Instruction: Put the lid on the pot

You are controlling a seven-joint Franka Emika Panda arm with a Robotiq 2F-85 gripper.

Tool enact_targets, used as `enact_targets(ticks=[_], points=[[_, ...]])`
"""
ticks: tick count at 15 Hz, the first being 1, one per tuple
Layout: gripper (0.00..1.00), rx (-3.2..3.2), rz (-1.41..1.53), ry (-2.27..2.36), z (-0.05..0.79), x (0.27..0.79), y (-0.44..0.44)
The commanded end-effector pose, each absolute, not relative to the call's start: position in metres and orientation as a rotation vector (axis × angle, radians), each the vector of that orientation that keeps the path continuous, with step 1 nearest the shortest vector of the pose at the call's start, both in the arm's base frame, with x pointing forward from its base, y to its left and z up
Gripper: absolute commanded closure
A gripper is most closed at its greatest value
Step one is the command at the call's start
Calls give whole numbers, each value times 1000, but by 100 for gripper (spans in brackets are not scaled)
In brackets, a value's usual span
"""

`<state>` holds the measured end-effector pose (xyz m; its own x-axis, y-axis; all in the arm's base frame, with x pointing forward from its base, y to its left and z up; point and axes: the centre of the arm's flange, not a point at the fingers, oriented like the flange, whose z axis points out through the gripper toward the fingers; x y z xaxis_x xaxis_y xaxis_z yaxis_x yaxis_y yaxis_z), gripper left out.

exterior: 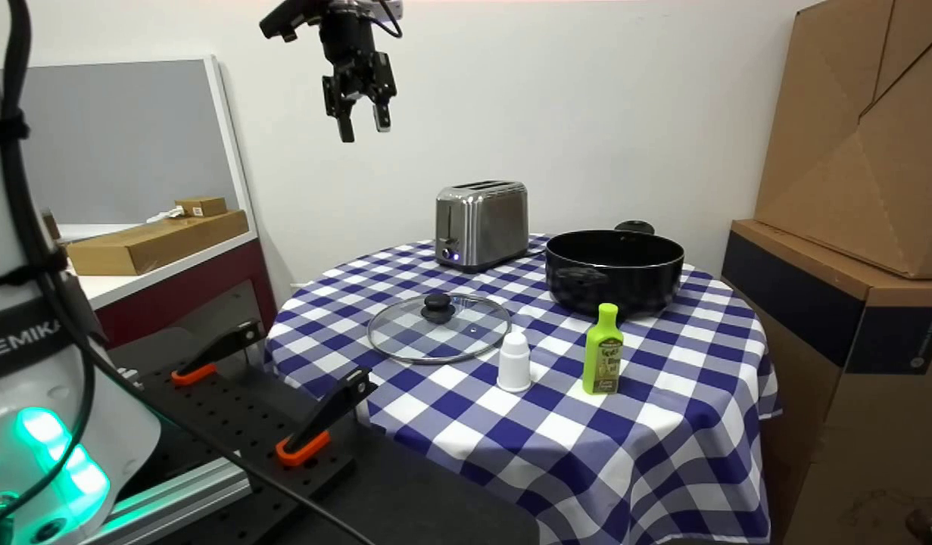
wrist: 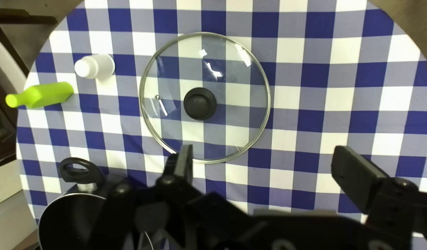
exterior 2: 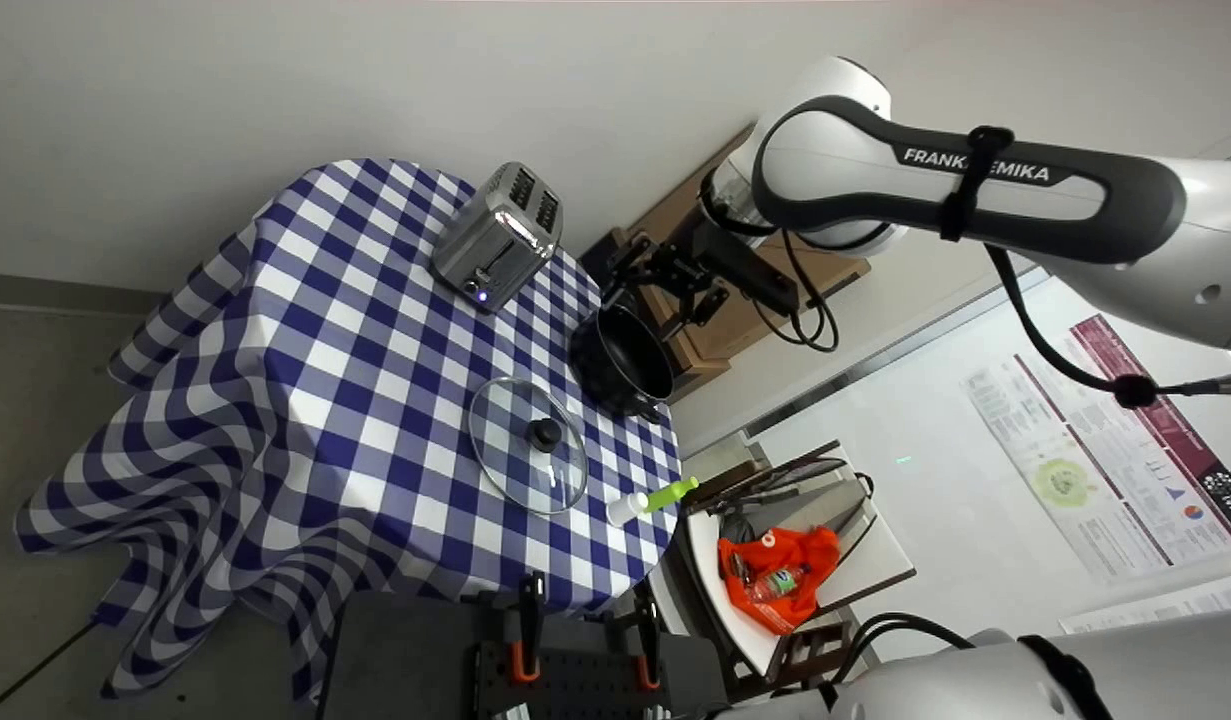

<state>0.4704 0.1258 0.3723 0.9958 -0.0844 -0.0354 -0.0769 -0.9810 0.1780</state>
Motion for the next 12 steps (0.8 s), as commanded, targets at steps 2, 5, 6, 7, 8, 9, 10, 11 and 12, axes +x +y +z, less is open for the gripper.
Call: enact_targets(ticks=[2, 5, 6, 7, 8, 9, 10, 11, 12], points=[[0, 2940, -101, 20, 326, 515, 94], [0, 2943, -160, 59, 295, 526, 75], [0, 2942, -173, 66, 284, 528, 70], [0, 2936, -176, 58, 275, 529, 67], [0, 2933, -180, 56, 264, 530, 60], [0, 2929, -186, 51, 256, 530, 55], [0, 2928, -194, 53, 248, 530, 50], [0, 2920, -200, 49, 240, 529, 45], [0, 2916, -204, 54, 233, 528, 41]])
